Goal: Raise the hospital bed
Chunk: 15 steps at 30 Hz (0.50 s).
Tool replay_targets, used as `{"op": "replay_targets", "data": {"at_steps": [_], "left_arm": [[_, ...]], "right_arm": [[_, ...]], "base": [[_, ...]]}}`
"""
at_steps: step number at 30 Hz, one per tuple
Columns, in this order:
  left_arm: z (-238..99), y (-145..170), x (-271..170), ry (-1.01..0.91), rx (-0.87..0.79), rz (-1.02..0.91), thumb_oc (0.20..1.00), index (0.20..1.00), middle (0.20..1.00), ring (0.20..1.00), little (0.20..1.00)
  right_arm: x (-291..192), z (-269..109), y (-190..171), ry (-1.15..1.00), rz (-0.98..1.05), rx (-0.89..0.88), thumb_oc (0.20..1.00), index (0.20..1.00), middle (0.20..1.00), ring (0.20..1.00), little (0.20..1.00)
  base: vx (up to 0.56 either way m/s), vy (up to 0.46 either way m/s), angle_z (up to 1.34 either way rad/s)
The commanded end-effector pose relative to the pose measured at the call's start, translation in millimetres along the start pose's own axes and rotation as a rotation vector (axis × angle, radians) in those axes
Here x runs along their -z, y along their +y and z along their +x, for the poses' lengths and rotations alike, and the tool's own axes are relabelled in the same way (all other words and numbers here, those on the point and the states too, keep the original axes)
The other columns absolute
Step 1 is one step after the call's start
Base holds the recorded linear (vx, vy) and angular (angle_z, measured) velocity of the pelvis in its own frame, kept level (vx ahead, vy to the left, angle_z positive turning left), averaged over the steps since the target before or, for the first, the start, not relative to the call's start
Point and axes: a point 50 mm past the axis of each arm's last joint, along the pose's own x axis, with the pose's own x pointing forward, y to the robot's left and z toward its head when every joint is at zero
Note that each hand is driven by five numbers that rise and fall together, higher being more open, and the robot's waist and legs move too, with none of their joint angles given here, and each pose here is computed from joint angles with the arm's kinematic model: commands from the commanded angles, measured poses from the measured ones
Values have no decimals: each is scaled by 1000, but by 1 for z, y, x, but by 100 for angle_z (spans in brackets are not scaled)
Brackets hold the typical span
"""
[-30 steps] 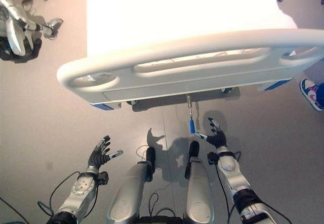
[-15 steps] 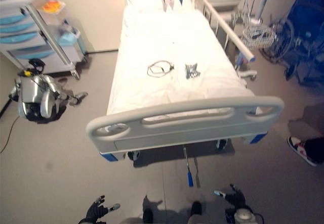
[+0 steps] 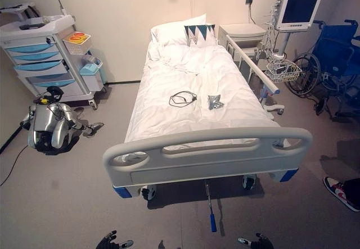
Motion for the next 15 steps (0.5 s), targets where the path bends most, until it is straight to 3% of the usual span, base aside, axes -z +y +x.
{"op": "replay_targets", "data": {"at_steps": [1,15], "left_arm": [[8,8,-20,-40,-9,50,1000,1000,1000,1000,1000],[8,5,-19,-37,-5,42,1000,1000,1000,1000,1000]], "right_arm": [[-20,4,9,-42,-22,-24,1000,1000,1000,1000,1000],[-23,4,17,-49,-52,-46,1000,1000,1000,1000,1000]], "base": [[39,14,1],[8,1,0]]}}
